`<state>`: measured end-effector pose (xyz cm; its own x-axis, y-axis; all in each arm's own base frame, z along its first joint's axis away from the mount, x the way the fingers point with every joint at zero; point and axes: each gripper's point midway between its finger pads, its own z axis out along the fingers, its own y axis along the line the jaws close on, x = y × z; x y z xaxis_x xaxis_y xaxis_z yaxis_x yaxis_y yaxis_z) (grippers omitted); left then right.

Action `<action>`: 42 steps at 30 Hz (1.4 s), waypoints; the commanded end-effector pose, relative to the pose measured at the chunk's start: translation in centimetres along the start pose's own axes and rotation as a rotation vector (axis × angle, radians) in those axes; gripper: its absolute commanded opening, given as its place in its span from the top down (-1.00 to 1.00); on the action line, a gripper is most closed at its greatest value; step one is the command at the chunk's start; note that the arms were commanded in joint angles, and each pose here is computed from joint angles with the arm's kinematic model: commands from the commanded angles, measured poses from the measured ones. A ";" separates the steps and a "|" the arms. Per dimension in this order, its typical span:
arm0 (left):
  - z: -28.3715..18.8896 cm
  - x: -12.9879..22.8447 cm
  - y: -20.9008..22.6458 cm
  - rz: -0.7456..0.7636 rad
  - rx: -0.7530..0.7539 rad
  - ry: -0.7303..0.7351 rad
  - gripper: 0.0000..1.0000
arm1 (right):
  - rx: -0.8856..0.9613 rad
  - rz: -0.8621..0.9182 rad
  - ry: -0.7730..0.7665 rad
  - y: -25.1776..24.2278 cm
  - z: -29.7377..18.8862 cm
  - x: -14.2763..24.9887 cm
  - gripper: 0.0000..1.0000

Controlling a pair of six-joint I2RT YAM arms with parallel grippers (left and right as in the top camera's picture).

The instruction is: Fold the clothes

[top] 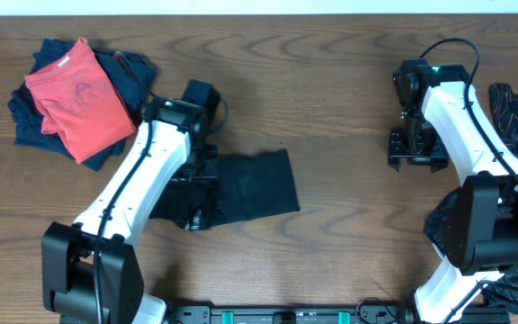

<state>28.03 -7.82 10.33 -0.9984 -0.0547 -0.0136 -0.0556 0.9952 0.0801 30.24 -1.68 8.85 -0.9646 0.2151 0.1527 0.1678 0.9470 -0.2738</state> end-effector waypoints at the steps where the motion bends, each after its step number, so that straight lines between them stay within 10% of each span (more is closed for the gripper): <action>1: -1.7 -0.7 -2.0 -0.004 0.065 -0.042 0.88 | 0.000 0.018 -0.014 -1.2 -0.5 0.0 -0.25; 32: -2.7 -0.4 -18.0 0.064 0.481 -0.065 0.83 | -0.011 -0.002 -0.012 -0.9 -0.5 0.1 -0.25; 36: -3.5 -1.0 -23.0 0.158 0.598 -0.151 0.08 | -0.057 -0.004 -0.001 -0.1 -0.5 0.3 -0.25; 42: -4.4 1.7 -26.1 0.281 0.662 -0.148 -0.30 | -0.065 -0.020 -0.004 0.5 -0.6 0.3 -0.26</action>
<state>28.54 -33.04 11.70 -0.9668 0.1325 -0.2186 0.2248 0.8478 -0.4803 30.04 -0.90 8.69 -0.9645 0.1983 0.1745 0.1564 0.9610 -0.2281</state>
